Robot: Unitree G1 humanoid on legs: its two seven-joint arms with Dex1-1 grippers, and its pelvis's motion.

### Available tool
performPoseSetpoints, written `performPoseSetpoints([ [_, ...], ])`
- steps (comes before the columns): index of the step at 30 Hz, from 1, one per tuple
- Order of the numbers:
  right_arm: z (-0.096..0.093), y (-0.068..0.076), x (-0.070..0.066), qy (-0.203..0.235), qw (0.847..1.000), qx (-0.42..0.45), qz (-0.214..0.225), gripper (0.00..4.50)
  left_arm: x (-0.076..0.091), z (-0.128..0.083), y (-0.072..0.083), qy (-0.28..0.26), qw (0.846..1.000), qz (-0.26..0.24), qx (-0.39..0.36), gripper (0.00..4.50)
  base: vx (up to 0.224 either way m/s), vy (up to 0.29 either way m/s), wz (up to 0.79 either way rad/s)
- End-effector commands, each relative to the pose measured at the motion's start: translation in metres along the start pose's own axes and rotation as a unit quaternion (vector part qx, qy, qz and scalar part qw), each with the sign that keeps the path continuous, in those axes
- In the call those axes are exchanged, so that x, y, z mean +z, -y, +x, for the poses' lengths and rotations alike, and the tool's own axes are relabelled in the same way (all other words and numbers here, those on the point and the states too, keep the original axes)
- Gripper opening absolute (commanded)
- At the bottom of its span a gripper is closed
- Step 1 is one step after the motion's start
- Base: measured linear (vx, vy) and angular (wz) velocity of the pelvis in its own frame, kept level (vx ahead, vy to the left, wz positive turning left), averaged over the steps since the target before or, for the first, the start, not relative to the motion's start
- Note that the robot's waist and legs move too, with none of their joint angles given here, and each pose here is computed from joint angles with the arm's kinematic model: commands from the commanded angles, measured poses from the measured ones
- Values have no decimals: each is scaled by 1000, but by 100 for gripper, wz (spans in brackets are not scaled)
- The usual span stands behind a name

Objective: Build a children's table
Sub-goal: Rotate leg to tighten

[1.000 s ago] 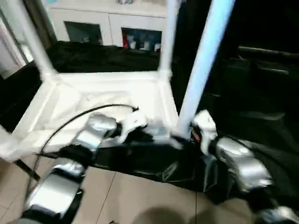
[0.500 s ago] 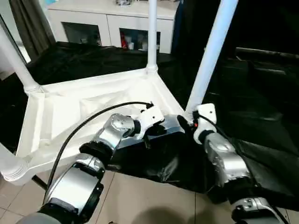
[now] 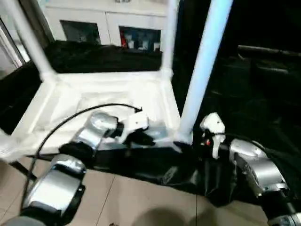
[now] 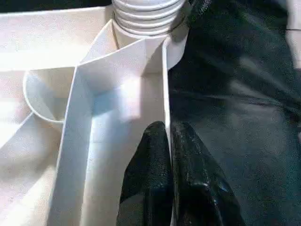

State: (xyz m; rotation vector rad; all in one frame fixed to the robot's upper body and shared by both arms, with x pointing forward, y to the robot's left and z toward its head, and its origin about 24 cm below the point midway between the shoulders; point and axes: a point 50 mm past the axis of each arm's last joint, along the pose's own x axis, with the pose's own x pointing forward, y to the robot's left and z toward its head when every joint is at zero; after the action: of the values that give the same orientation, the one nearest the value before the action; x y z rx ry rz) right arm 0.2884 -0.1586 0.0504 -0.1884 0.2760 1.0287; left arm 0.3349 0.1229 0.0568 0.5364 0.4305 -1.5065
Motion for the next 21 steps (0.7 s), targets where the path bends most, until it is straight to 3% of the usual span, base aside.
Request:
performPoseSetpoints([
  [1, -2, -2, 4, -4, 1000, 27, -12, 404, -1, -3, 4, -13, 999, 7, -39, 0, 0, 0, 0],
  [8, -2, -9, 1, -26, 997, 64, -25, 360, -3, -10, 4, -12, 999, 7, -31, 0, 0, 0, 0],
  [18, -1, -5, 2, -17, 999, 42, -21, 278, -2, -10, 3, -10, 1000, 8, -22, 0, 0, 0, 0],
  [21, 3, 2, -1, 7, 1000, -23, 15, 270, 0, -5, -1, 0, 1000, 9, 6, 0, 0, 0, 0],
])
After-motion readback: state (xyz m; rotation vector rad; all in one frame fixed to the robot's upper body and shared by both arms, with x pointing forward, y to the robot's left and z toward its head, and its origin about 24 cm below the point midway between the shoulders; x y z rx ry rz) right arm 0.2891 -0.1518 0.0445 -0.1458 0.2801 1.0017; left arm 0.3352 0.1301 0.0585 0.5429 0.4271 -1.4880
